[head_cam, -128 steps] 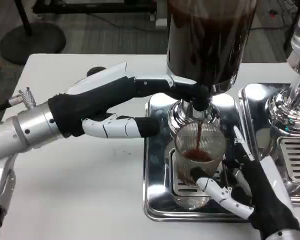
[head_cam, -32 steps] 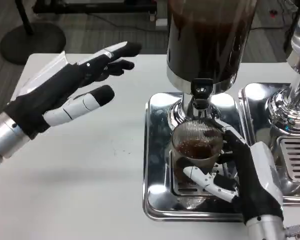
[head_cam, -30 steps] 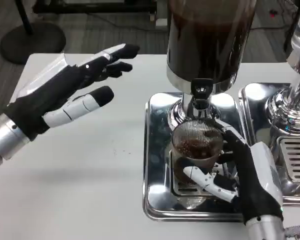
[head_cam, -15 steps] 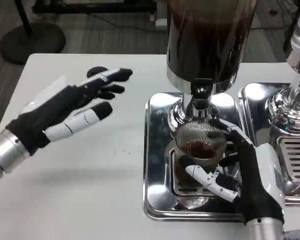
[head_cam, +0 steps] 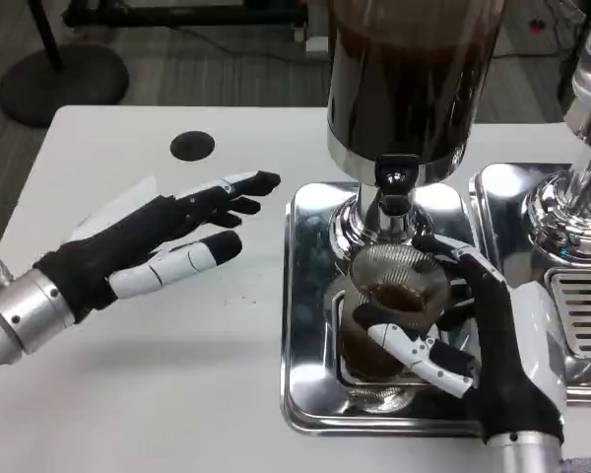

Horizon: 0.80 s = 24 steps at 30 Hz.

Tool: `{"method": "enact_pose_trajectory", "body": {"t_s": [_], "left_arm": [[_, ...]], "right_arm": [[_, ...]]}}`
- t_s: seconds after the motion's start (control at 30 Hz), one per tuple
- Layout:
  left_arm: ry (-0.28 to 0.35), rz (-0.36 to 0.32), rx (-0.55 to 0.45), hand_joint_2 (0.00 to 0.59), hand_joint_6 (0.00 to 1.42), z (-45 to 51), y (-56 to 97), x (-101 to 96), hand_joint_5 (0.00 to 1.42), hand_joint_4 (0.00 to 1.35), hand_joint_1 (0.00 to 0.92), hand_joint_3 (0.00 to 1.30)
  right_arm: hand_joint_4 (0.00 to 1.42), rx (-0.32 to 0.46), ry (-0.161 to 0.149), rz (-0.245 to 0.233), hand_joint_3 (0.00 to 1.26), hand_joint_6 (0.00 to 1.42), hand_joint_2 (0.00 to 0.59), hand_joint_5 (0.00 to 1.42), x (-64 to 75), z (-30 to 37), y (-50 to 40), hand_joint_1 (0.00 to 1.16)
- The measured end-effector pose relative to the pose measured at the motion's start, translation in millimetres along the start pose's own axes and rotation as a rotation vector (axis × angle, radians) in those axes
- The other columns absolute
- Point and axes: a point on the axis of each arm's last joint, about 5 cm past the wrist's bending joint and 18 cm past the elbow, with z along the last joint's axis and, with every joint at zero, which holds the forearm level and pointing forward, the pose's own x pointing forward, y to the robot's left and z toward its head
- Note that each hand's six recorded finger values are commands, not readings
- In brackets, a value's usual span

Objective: Grasp the cup under the faucet to collect the drink, then remove the cup.

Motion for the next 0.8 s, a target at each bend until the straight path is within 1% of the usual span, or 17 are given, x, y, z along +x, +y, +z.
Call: {"method": "enact_pose_trajectory", "body": {"t_s": [0.3, 0.5, 0.73, 0.8], "left_arm": [[-0.001, -0.002, 0.006, 0.109, 0.18, -1.4, -0.3, -0.6, 0.14, 0.10, 0.000, 0.12], [-0.017, -0.003, 0.026, 0.109, 0.18, 0.5, 2.4, 2.0, 0.14, 0.10, 0.000, 0.12], [-0.012, -0.019, 0.036, 0.109, 0.18, 0.1, 1.5, 2.5, 0.14, 0.10, 0.000, 0.12], [-0.010, -0.021, 0.036, 0.109, 0.18, -0.1, 1.2, 2.5, 0.14, 0.10, 0.000, 0.12]], "right_arm": [[0.50, -0.016, -0.009, -0.013, 0.44, 0.82, 0.202, 0.66, -3.4, -0.6, 0.8, 0.65], [0.52, -0.033, -0.017, -0.036, 0.45, 0.86, 0.205, 0.68, -5.5, -1.3, 1.1, 0.66], [0.54, -0.052, -0.045, -0.070, 0.47, 0.89, 0.208, 0.71, -7.8, -1.7, 0.8, 0.67], [0.54, -0.053, -0.048, -0.074, 0.47, 0.89, 0.208, 0.71, -8.0, -1.7, 0.8, 0.67]]}}
